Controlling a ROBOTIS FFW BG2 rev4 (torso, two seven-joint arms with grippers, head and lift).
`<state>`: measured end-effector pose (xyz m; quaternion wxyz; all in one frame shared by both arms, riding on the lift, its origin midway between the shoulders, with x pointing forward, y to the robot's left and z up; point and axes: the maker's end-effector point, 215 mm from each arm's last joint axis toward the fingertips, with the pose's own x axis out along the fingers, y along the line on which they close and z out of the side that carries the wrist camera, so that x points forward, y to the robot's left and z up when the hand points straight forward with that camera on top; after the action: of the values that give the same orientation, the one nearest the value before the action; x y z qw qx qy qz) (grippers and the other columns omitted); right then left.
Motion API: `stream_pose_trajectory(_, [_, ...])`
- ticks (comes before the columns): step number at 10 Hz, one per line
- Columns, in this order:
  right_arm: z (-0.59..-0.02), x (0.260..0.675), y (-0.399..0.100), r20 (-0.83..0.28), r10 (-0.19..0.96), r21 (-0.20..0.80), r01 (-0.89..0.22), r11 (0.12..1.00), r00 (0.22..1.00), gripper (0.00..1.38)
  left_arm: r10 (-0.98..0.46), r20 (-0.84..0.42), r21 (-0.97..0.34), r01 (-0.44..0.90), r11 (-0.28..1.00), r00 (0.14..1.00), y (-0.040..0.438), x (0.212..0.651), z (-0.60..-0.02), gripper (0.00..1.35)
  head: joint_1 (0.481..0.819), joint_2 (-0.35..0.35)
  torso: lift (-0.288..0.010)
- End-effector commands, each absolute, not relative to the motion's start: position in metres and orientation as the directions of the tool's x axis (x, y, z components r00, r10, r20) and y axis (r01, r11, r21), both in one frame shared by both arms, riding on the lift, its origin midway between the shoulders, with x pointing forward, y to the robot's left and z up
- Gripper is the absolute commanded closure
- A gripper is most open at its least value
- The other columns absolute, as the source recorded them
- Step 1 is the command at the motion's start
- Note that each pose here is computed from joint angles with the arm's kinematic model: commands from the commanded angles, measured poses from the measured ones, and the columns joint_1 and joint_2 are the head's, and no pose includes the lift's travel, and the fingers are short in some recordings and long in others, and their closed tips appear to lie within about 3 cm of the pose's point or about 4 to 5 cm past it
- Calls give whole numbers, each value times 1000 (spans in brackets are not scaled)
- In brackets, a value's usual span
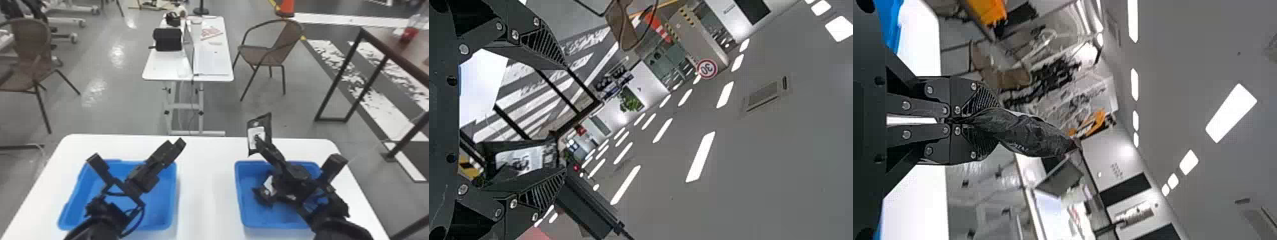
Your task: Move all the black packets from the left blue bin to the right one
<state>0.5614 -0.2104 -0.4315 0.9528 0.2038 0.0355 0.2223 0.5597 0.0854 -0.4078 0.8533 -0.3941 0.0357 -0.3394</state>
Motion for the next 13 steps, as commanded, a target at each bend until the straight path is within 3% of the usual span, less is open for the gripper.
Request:
stream_pose_trajectory(1, [-472, 551, -271, -99, 368, 351, -314, 882, 924, 1280, -574, 180, -631, 541, 555, 799, 121, 545, -403, 269, 695, -120, 0])
stream_pose_trajectory(2, [-499, 537, -290, -176, 357, 357, -279, 891, 917, 1280, -528, 142, -596, 498, 630, 838, 143, 535, -404, 2, 695, -131, 0])
stream_pose_trajectory(4, [-542, 505, -306, -304, 367, 398, -233, 887, 879, 1280, -448, 65, -498, 418, 760, 892, 177, 508, -405, -1, 695, -143, 0])
stream_pose_trajectory(5, [-552, 495, -315, -337, 357, 400, -211, 892, 871, 1165, -406, 20, -438, 373, 818, 914, 193, 496, -403, -1, 695, -142, 0])
stream_pose_trajectory(6, [-552, 489, -333, -351, 313, 371, -176, 912, 882, 730, -372, -12, -397, 337, 853, 928, 203, 489, -402, -1, 695, -136, 0])
stream_pose_trajectory(7, [-543, 481, -366, -374, 204, 269, -105, 958, 905, 183, -354, -29, -366, 320, 874, 935, 209, 484, -401, -1, 695, -141, 0])
stream_pose_trajectory(8, [-532, 469, -390, -372, 87, 203, -10, 979, 924, 27, -342, -40, -331, 310, 891, 939, 218, 479, -401, -1, 695, -151, 0])
stream_pose_trajectory(9, [-525, 455, -414, -378, -1, 155, 65, 986, 926, 127, -330, -60, -310, 297, 903, 942, 227, 475, -404, -1, 695, -184, 0])
stream_pose_trajectory(11, [-510, 440, -427, -369, -24, 103, 67, 992, 929, 226, -313, -52, -299, 285, 911, 948, 237, 471, -402, -1, 695, -224, 0])
stream_pose_trajectory(12, [-484, 434, -432, -304, -39, 14, 46, 999, 952, 228, -302, -49, -252, 281, 926, 952, 244, 469, -394, -1, 695, -227, 0])
stream_pose_trajectory(13, [-447, 428, -432, -158, -40, -45, 33, 998, 987, 223, -276, -60, -186, 261, 947, 959, 259, 462, -392, -1, 695, -230, 0])
